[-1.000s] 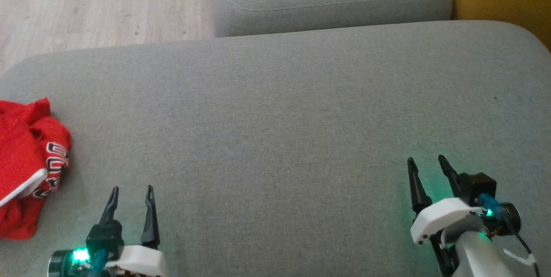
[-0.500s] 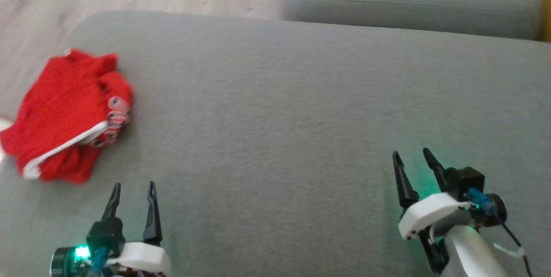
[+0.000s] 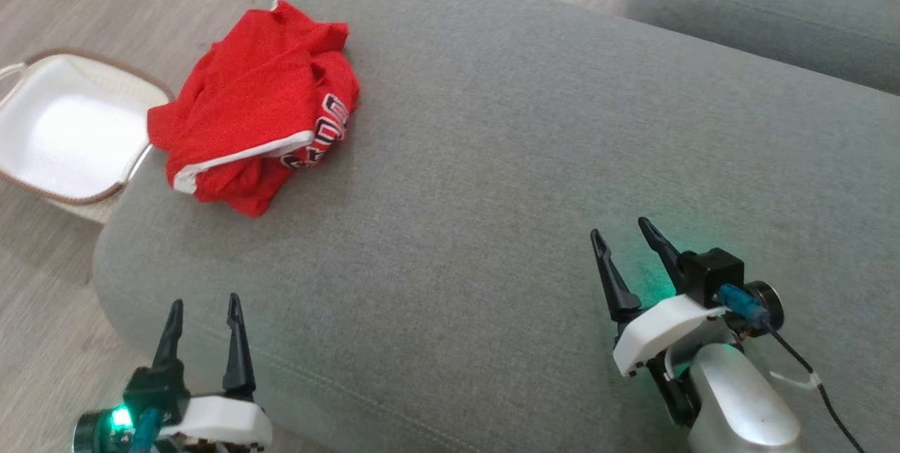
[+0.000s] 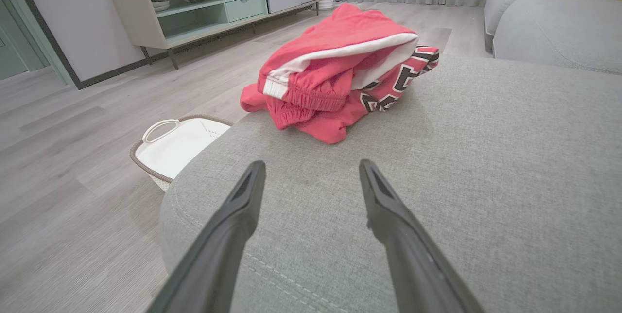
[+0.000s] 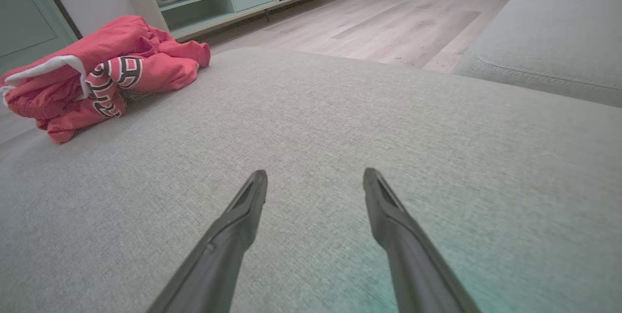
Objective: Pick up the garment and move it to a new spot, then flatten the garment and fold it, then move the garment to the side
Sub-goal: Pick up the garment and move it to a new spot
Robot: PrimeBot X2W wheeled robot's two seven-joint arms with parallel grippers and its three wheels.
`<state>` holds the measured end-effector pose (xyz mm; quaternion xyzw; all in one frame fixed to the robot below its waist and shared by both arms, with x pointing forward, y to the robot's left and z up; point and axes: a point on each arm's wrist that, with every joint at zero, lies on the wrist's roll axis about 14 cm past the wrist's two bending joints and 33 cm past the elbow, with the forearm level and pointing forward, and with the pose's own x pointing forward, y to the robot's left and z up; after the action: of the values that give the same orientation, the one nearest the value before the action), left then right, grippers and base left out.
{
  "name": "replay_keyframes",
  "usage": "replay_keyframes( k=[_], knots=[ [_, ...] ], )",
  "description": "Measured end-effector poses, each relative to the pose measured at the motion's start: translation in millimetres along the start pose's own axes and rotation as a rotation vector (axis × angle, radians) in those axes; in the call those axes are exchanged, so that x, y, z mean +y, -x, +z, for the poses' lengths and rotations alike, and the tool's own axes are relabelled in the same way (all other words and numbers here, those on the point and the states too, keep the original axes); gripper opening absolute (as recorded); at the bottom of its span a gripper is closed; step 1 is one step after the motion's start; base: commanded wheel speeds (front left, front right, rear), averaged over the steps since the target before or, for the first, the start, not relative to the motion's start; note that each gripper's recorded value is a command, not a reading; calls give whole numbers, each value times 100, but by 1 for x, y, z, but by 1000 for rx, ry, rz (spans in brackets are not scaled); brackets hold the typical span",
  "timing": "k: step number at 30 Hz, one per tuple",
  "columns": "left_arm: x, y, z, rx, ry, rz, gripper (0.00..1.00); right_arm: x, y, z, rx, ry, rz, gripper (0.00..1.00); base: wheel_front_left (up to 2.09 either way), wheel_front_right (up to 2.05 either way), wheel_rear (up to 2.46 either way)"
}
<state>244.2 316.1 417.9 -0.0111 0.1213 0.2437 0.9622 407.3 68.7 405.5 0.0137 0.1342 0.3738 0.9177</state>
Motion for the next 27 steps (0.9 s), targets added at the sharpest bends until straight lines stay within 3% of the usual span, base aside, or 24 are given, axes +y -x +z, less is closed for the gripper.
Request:
replay_keyframes(
  k=[7,14,18,23,27],
  knots=[
    [9,-13,24,-58,-21,15,100,-3,-5,-14,29,-24,3,100,0,0,0],
    [7,-81,94,-197,-103,-77,100,-22,-15,-15,19,-13,-23,100,0,0,0],
    [-18,-122,118,-208,-140,-165,100,-37,-17,-17,11,-26,-50,100,0,0,0],
    [-69,-159,118,-122,-140,-311,100,-57,-17,-16,-10,-29,-90,100,0,0,0],
    [-74,-177,107,-47,-170,-328,100,-69,-15,-17,-18,-32,-114,100,0,0,0]
  ],
)
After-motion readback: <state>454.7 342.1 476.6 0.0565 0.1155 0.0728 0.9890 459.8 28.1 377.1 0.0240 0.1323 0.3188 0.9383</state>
